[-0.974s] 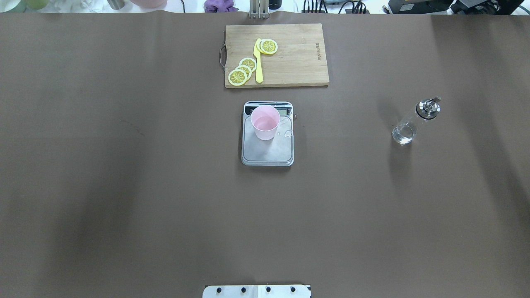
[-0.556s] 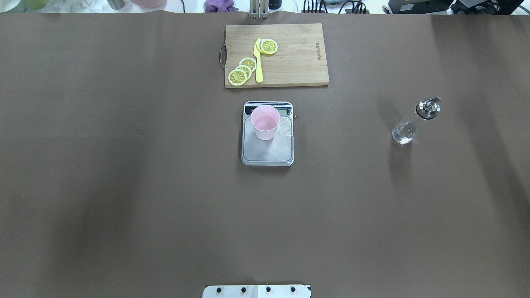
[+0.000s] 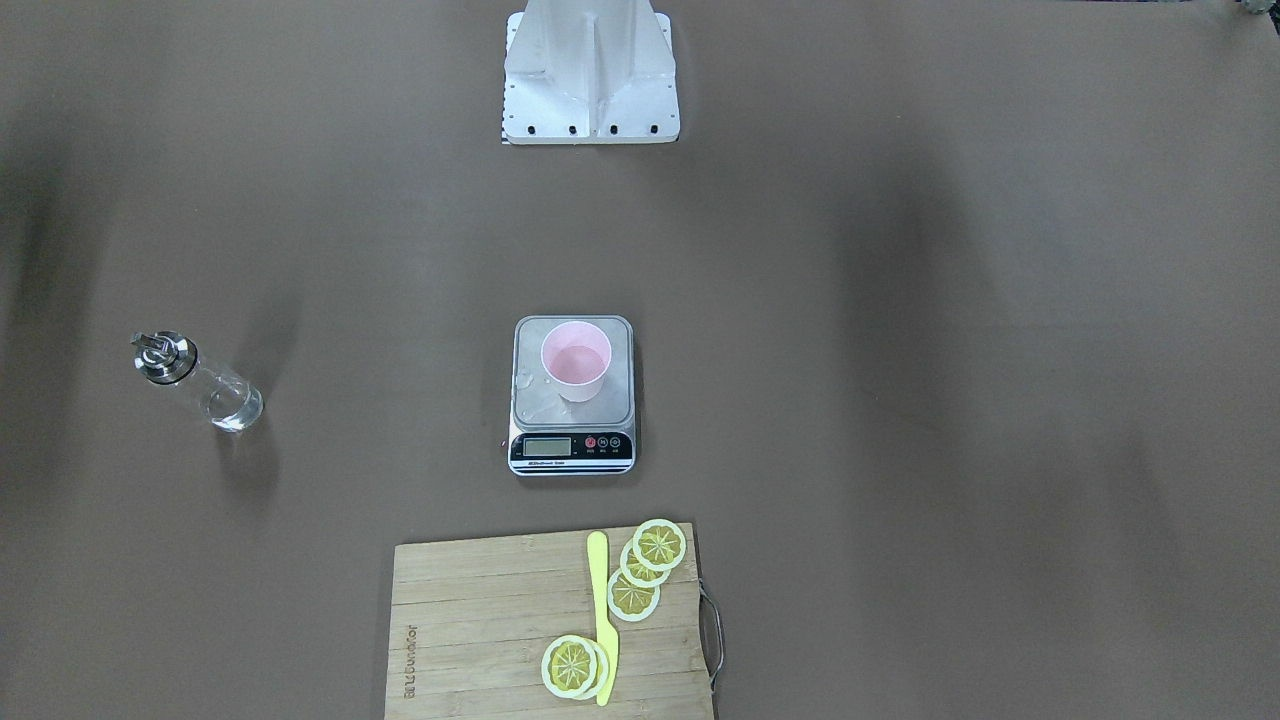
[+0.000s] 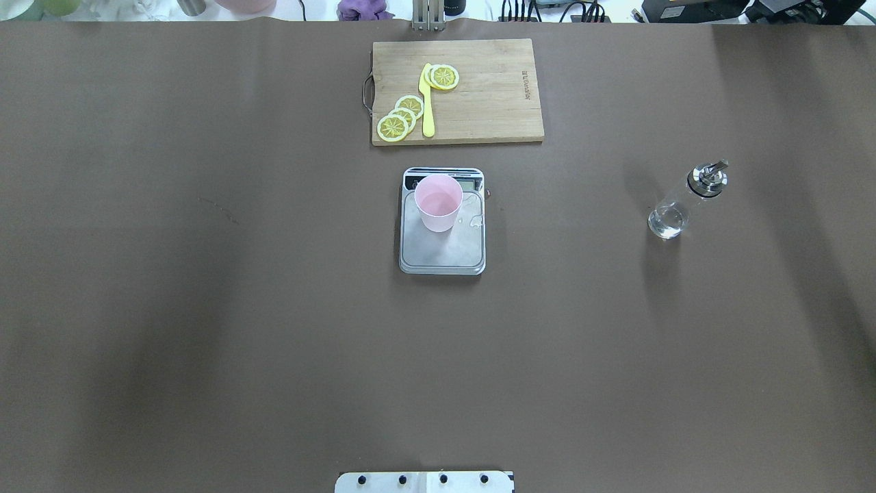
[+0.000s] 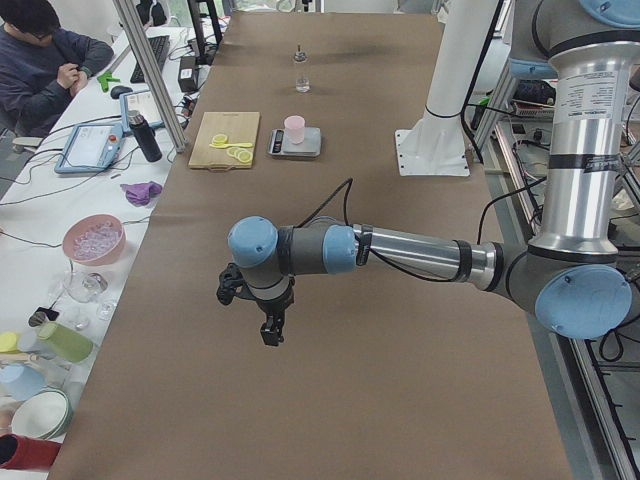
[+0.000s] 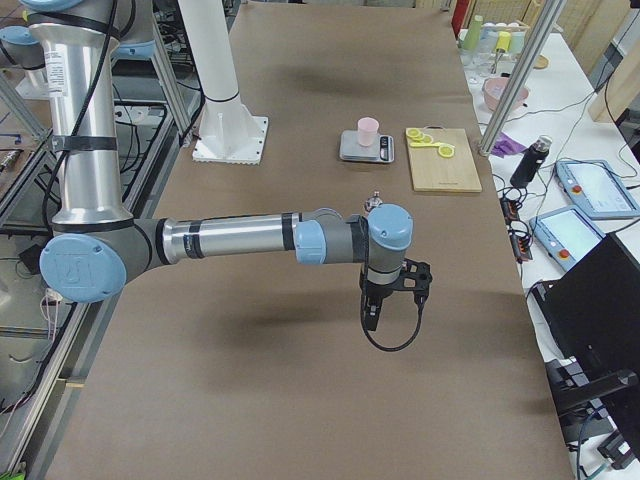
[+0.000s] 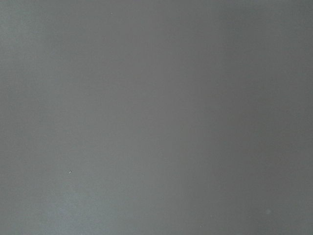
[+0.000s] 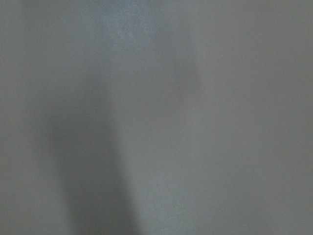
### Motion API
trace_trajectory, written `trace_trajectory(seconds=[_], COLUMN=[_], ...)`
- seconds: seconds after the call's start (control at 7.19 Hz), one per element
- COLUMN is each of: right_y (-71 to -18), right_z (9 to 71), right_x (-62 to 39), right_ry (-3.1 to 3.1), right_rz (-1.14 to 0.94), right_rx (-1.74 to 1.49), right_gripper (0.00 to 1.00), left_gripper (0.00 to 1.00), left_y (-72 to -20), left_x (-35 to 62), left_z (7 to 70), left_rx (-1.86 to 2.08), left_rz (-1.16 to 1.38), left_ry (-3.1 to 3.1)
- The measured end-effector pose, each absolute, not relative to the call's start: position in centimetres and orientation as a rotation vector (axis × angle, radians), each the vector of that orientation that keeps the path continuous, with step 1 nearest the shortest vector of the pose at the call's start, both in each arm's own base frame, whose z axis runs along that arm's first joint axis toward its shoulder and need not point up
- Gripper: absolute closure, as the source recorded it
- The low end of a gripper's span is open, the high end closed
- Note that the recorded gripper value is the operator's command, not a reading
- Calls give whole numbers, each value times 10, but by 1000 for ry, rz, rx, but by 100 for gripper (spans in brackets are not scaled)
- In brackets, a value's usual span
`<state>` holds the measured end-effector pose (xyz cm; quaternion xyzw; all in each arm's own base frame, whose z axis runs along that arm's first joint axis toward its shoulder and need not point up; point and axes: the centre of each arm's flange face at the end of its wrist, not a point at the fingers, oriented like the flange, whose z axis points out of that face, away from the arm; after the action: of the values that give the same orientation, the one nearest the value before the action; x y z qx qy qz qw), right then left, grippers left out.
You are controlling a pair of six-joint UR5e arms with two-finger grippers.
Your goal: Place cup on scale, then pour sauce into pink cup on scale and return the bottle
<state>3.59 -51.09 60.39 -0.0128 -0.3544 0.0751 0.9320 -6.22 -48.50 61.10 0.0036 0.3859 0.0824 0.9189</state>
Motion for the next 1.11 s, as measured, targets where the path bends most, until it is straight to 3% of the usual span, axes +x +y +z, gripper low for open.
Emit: trace_trajectory(seconds=[1.11], right_y=[-509], right_z=[599], right_x=[33], right_ry=[-735], right_rz=[149], right_rx=[-21], right_gripper=[0], left_gripper=[2], left_y=[-485], left_x=[-61], left_z=[617], left_rx=[-4], left_rz=[165], left_ry=[796])
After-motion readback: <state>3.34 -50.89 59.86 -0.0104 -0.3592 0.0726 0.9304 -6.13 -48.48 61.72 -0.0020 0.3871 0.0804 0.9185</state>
